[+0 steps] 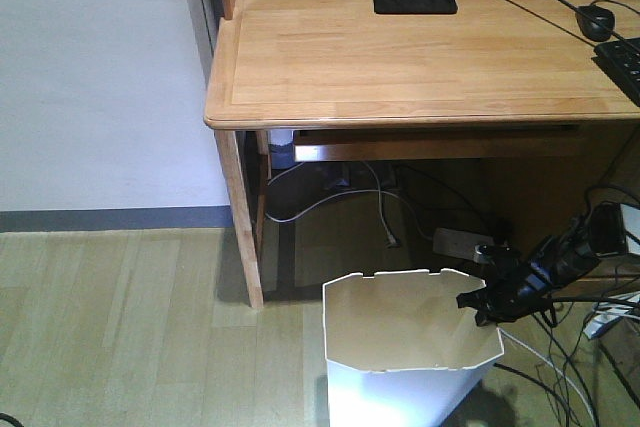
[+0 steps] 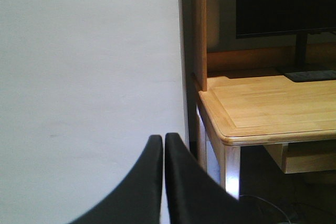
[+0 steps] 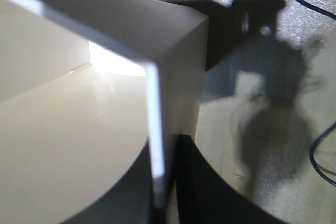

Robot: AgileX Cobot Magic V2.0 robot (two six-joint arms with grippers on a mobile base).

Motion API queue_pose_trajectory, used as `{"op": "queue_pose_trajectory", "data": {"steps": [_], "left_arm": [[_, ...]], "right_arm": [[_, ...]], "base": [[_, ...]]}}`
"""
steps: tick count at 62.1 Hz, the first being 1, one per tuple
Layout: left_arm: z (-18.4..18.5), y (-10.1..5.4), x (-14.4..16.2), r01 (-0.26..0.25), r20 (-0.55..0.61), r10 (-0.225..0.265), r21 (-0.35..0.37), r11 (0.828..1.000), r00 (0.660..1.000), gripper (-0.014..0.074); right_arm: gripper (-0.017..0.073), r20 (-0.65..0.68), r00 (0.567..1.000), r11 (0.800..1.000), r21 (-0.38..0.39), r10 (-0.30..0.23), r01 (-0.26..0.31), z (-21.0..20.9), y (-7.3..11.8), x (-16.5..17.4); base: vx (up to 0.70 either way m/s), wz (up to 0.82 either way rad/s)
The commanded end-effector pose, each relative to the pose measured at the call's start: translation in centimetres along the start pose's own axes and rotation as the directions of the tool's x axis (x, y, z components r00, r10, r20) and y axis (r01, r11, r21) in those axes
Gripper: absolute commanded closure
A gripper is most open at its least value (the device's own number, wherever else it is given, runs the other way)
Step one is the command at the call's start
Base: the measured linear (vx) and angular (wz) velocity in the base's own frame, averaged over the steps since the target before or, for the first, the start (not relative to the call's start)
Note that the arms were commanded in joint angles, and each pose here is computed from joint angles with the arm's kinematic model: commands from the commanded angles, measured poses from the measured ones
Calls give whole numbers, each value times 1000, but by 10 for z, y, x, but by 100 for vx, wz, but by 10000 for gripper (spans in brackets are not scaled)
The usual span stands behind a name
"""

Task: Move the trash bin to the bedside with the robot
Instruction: 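Close the right gripper on the bin rim and lift it slightly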

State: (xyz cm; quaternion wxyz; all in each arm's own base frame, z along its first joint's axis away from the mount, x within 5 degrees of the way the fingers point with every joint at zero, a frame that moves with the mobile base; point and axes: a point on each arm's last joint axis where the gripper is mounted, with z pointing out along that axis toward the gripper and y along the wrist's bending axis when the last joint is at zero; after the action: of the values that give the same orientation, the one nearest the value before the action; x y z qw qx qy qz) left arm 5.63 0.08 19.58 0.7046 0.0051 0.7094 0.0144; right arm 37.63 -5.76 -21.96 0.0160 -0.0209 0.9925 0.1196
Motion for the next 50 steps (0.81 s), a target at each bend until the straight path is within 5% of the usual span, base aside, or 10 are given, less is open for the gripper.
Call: {"op": "queue_pose_trajectory", "data": {"steps": [1,9,13,23,32,50], "left_arm": [[0,0,-3,23,71,-24,8,1000,997,600],[0,0,-3,23,71,-24,8,1000,997,600],[0,0,-3,23,71,-24,8,1000,997,600],[0,0,-3,23,71,-24,8,1000,997,600],[0,0,-3,23,71,-24,8,1000,997,600],[0,0,-3,23,71,-24,8,1000,997,600]], "right_arm": [[564,83,996,992,-125,28,-18,-31,13,-28],[563,110,994,975,-221,-2,26,-38,22,-30],[563,124,992,978,-209,27,-1,-42,24,-25],[563,167,986,982,-181,-16,46,-64,29,-13],[563,206,977,957,-269,-54,109,-98,38,2],[563,259,966,919,-376,-17,117,-182,40,34]], "base": [[0,-1],[0,-1],[0,0],[0,0],[0,0],[0,0]]}}
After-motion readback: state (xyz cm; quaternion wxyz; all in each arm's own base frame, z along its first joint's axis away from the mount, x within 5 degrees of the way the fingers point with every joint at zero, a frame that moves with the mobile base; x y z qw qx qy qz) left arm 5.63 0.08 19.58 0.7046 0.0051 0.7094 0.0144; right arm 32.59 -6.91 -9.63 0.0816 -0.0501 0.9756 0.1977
